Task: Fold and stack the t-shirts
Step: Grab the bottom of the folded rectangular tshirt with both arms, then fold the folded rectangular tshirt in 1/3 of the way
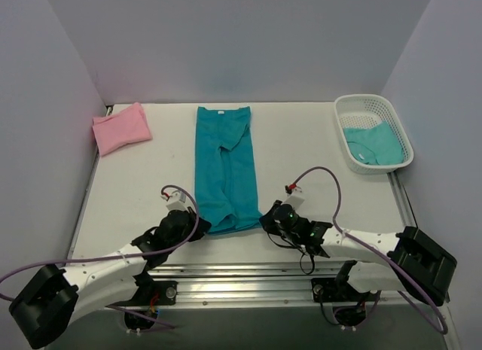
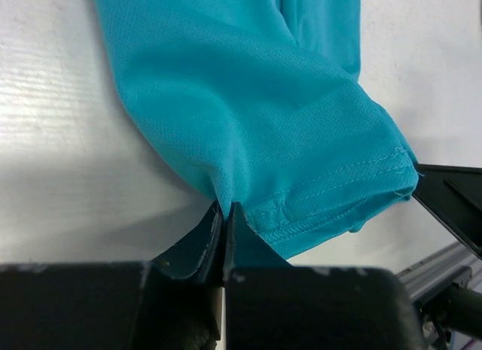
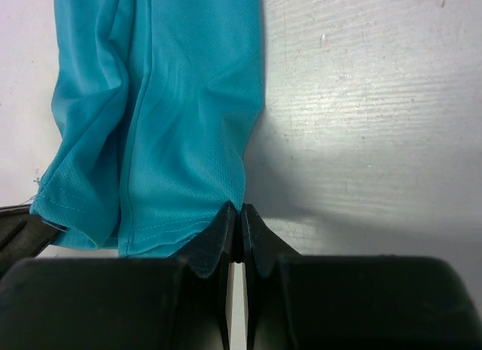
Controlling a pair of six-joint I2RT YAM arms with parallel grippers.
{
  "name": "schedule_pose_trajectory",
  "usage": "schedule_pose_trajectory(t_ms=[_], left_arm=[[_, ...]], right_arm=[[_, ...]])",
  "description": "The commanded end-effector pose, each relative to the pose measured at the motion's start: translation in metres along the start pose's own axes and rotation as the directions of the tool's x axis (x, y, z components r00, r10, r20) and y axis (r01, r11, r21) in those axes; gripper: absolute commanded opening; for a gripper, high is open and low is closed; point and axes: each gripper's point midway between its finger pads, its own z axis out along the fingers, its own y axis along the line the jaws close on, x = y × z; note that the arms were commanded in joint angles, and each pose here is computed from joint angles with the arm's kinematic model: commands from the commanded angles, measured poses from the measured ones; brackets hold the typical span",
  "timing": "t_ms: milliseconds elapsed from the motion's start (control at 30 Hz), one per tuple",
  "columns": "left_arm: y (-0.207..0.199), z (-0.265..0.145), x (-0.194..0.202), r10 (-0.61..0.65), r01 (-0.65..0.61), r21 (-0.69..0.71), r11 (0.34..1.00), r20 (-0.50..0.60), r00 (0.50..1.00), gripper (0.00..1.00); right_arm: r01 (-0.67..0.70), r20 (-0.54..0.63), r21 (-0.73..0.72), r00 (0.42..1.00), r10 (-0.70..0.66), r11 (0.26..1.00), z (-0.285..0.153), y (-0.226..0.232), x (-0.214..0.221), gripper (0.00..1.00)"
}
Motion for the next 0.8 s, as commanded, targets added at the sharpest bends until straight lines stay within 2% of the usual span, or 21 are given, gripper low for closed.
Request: schedule_pose_trajectory(t_ms=[0, 167, 367, 600, 767], left_arm=[[0.021, -0.016, 0.008, 0.028, -0.030, -0.093, 0.995, -0.028, 0.999, 0.02], [0.009, -0.033, -0.003, 0.056, -0.059, -0.084, 0.995, -0.039, 0.998, 0.02], [-0.013, -0.048, -0.032, 0.074, -0.072, -0.064, 0.995, 0.027, 0.997, 0.02], [-0.045, -0.051, -0.059, 0.130, -0.128, -0.037, 0.991, 0.062, 0.990, 0.02], [-0.061, -0.043, -0.079, 0.156, -0.150, -0.069, 0.986, 0.092, 0.983, 0.02]], right_arm=[[0.007, 0.054, 0.086, 0.998, -0.012, 0.996, -0.012, -0.023, -0.008, 0.00], [0.003, 0.088, 0.076, 0.996, -0.010, 0.997, -0.025, -0.015, -0.022, 0.00], [0.036, 0.143, 0.093, 0.988, -0.050, 0.995, -0.035, 0.000, -0.048, 0.00], [0.067, 0.192, 0.056, 0.978, -0.077, 0.996, -0.039, 0.043, -0.080, 0.00], [0.100, 0.227, 0.055, 0.968, -0.109, 0.994, -0.038, 0.065, -0.099, 0.00]])
